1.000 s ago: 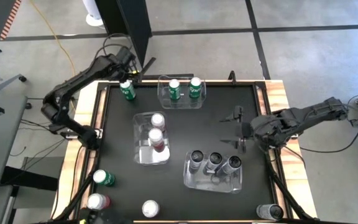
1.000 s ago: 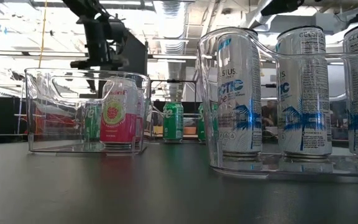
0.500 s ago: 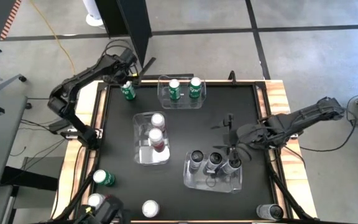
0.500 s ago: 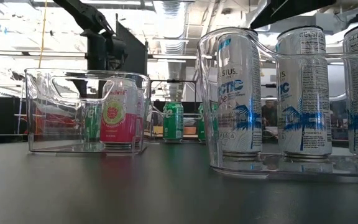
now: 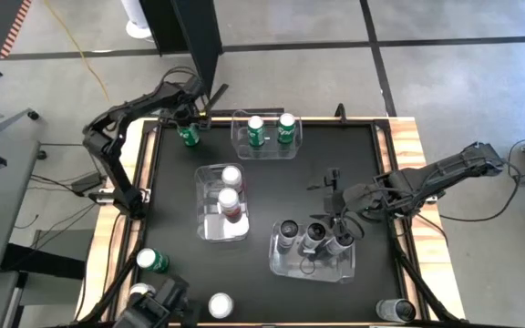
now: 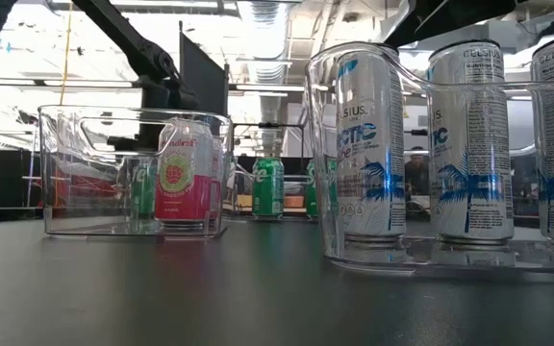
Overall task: Sort soda cans
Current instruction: Put the green soda can into the top transparent bin
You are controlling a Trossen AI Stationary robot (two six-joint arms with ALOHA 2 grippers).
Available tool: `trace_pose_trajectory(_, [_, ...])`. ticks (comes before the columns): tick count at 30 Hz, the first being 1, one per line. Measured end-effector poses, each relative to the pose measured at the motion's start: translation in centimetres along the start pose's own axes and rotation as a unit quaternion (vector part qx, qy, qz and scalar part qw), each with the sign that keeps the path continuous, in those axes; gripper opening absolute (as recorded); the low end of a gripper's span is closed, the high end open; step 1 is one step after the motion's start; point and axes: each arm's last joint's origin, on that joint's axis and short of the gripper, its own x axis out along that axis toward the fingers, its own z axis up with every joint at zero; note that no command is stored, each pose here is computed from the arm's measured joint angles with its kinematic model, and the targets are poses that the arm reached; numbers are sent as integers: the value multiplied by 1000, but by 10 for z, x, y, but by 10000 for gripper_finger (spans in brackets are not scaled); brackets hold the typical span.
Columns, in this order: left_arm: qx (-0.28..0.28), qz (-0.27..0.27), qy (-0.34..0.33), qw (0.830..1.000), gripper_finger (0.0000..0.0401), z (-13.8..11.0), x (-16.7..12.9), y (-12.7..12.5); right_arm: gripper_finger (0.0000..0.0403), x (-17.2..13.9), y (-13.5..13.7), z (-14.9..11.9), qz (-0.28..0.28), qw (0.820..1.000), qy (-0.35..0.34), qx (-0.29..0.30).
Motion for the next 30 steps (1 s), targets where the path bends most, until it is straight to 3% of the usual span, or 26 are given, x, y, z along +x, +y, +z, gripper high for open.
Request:
trace_pose_trajectory(7, [13,-7,9,1000,381,1,12,-2,379,0,0,0,0,1000,0,1])
trace_pose_trajectory(13, [14,-12,9,1000,298,2,12,-3,379,0,0,1,-1,1000,-4,4])
trace_pose_trajectory(23, [54,-17,19,998,297,-3,6,-6,379,0,0,2,-1,1000,-8,17])
trace_pose_trajectory(30, [79,-38,-32,996,297,-6,-41,-8,379,0,-1,2,-2,1000,-9,28])
